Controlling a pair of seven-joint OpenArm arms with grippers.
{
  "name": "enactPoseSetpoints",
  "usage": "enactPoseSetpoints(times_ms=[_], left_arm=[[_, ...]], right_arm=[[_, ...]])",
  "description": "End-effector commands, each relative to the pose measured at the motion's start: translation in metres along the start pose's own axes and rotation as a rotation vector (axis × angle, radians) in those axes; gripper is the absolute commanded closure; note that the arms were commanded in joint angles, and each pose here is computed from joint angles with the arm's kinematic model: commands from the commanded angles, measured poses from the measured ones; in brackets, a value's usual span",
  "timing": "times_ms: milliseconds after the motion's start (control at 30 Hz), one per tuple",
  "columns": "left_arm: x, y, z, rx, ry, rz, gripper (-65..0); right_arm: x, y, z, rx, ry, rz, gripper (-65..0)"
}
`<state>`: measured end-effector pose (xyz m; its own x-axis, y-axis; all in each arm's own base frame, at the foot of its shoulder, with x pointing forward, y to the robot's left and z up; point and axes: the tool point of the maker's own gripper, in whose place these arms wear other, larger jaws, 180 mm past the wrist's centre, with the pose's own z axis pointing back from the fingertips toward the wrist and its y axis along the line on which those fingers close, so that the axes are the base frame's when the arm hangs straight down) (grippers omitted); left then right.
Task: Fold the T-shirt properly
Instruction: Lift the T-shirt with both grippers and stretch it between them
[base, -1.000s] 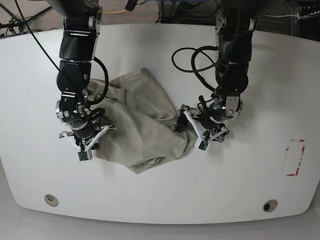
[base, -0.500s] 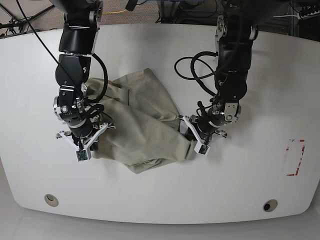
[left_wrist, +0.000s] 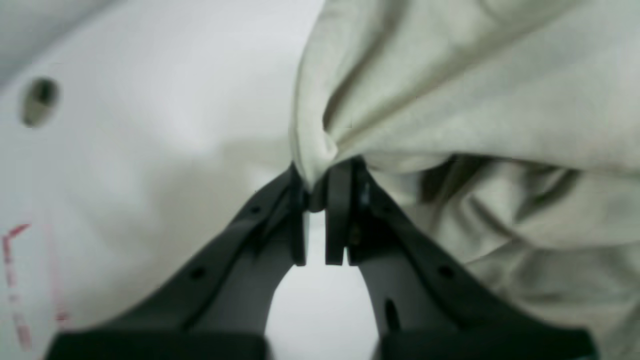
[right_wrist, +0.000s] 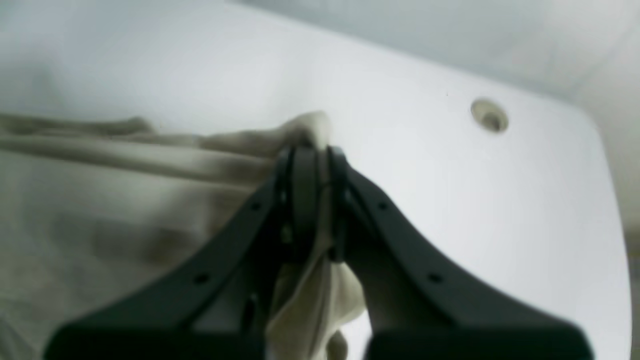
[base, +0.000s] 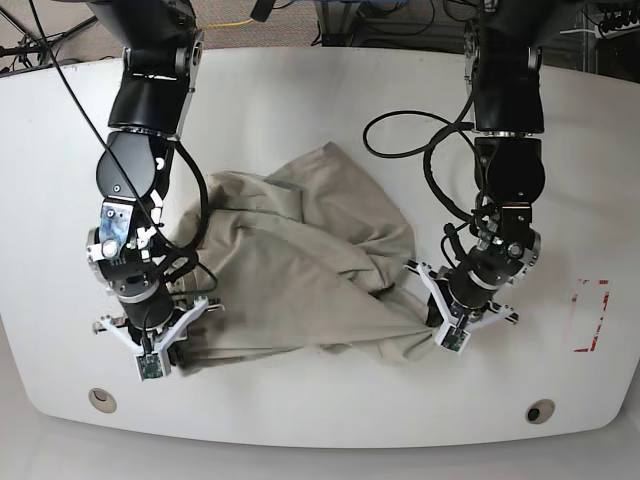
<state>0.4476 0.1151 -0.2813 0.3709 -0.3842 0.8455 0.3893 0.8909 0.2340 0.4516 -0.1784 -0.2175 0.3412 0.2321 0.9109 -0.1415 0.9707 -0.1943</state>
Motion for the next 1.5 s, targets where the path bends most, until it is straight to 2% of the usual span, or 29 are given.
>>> enactPoseSetpoints(times_ms=[0,267,533,833,900,1000,1100,1333,1467], left_arm=[[0.034,0.019,0.014,0.052,-0.082,-0.037,0.0],[0.083,0.057,0.061,0.185,-0.176,-0.148,0.0],[0.147,0.13,0.113,0.393,-0.251,-0.124,0.0],[0.215,0.172,0.176,0.552,-0.28,-0.289,0.0],[0.219,0.177,0.186,0.576,-0.261,-0.31,0.0],[0.217,0.173,0.183,0.569,-0.214,-0.349,0.0],[0.197,0.162,0.18,0.559,-0.137,-0.412,0.0],[0.104,0.138,0.147,0.45,0.106,-0.425,0.0],[0.038,0.121,0.137,0.37,0.242,-0.396,0.0]], right_arm=[[0.037,-0.018,0.006,-0.048,-0.088,0.019,0.0],[0.113,-0.031,0.012,-0.048,-0.169,0.106,0.0],[0.201,-0.044,0.032,-0.087,-0.296,0.165,0.0],[0.275,-0.042,0.077,-0.143,-0.412,0.267,0.0],[0.277,-0.044,0.081,-0.155,-0.417,0.285,0.0],[0.272,-0.043,0.079,-0.152,-0.407,0.29,0.0],[0.245,-0.037,0.076,-0.145,-0.373,0.297,0.0],[0.154,-0.019,0.055,-0.087,-0.21,0.299,0.0],[0.093,-0.013,0.049,-0.055,-0.1,0.223,0.0]])
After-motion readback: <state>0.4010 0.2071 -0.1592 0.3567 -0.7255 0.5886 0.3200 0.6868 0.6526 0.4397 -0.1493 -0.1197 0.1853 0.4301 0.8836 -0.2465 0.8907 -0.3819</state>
